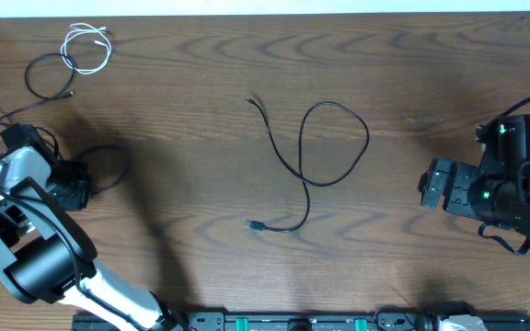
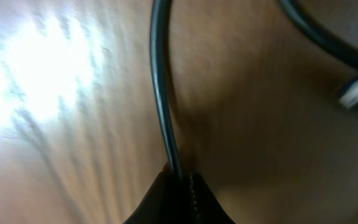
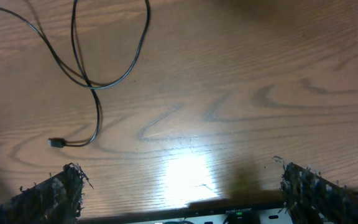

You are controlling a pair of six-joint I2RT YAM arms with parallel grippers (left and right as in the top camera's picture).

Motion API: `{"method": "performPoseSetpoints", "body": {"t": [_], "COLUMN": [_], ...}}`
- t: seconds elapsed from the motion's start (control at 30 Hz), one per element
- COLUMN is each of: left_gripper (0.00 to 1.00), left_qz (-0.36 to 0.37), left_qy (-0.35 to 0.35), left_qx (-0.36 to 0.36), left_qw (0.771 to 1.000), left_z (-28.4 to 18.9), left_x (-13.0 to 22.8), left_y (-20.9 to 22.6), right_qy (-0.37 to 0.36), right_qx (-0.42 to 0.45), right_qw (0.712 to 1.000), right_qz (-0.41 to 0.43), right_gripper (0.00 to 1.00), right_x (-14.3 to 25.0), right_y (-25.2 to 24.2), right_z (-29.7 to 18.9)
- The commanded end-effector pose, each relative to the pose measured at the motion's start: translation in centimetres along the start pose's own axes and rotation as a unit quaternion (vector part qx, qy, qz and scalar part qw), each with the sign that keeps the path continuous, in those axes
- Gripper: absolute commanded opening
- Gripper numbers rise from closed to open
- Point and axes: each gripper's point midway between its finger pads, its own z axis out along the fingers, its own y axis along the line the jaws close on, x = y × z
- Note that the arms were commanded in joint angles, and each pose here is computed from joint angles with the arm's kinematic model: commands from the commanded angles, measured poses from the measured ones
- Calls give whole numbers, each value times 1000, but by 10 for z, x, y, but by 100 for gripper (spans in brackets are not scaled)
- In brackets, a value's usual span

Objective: Untangle cables

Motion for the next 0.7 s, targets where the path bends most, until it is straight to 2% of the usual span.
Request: {"method": "performPoseSetpoints", "body": {"t": [0.0,0.27,0.33,0.37,0.4,0.43,0.53,0.67], "left_gripper": [8,9,24,36,54,60,69,71], "left_qz": [-1,10,30,54,90,122,204,206], "left_qy": [12,-70,-83,-90,-97,-101,-96,-70], "left_qx": [91,221,228,228,225,219,194,150], "left_qw": [996,973,970,968,965,963,955,964], "left_z": [-31,-131,-139,-140,-139,-136,-118,-91], "left_x": [-14,-67,-71,-71,-70,-67,-56,-48], "left_y": [-42,-100,-105,-107,-108,-109,-108,-96], "right_qy": [-2,-2,-2,-2,-2,-2,-2,-2], "right_qx": [3,3,3,3,3,3,3,3], "right_qw": [1000,1000,1000,1000,1000,1000,1000,1000], "right_qz": [6,6,6,6,6,6,6,6], "right_gripper": [99,99,99,99,99,99,99,99], "right_x": [-1,-1,-1,-1,-1,-1,-1,-1], "right_y": [-2,-2,-2,-2,-2,-2,-2,-2], "right_z": [-1,-1,-1,-1,-1,-1,-1,-1]}}
